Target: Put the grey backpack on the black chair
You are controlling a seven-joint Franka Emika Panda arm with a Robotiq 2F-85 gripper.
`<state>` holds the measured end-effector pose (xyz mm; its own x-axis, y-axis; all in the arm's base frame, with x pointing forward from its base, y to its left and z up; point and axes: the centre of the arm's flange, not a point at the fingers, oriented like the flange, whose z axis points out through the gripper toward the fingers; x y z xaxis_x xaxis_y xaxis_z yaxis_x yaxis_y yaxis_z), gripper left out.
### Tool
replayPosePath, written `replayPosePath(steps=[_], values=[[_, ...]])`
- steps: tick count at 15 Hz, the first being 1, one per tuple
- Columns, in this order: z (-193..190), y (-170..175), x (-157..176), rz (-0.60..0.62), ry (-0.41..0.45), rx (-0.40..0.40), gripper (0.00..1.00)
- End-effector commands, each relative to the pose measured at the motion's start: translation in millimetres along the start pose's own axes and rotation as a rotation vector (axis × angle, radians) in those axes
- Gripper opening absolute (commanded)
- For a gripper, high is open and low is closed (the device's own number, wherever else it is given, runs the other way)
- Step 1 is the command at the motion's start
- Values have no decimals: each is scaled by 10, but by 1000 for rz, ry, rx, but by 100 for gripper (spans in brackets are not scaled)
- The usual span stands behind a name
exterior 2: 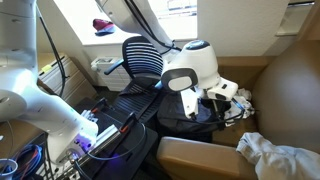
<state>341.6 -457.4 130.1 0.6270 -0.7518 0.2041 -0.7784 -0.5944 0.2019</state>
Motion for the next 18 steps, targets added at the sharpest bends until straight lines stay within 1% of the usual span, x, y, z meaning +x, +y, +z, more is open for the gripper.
replayPosePath(steps=[1,3,4,6,8,10,11,12,13,15,16,18], values=[[117,60,38,-197,50,18,100],[124,-23,213,-308,62,20,100],[128,-122,324,-367,62,16,100],[144,-304,531,-472,81,31,100],[141,-594,719,-559,103,95,100],[102,-822,725,-636,88,169,100],[69,-854,667,-663,29,186,100],[-14,-896,579,-594,87,153,100],[-4,-950,577,-619,65,174,100],[5,-941,581,-633,54,183,100],[72,-928,549,-741,59,223,100],[364,-1091,627,-851,89,245,100]])
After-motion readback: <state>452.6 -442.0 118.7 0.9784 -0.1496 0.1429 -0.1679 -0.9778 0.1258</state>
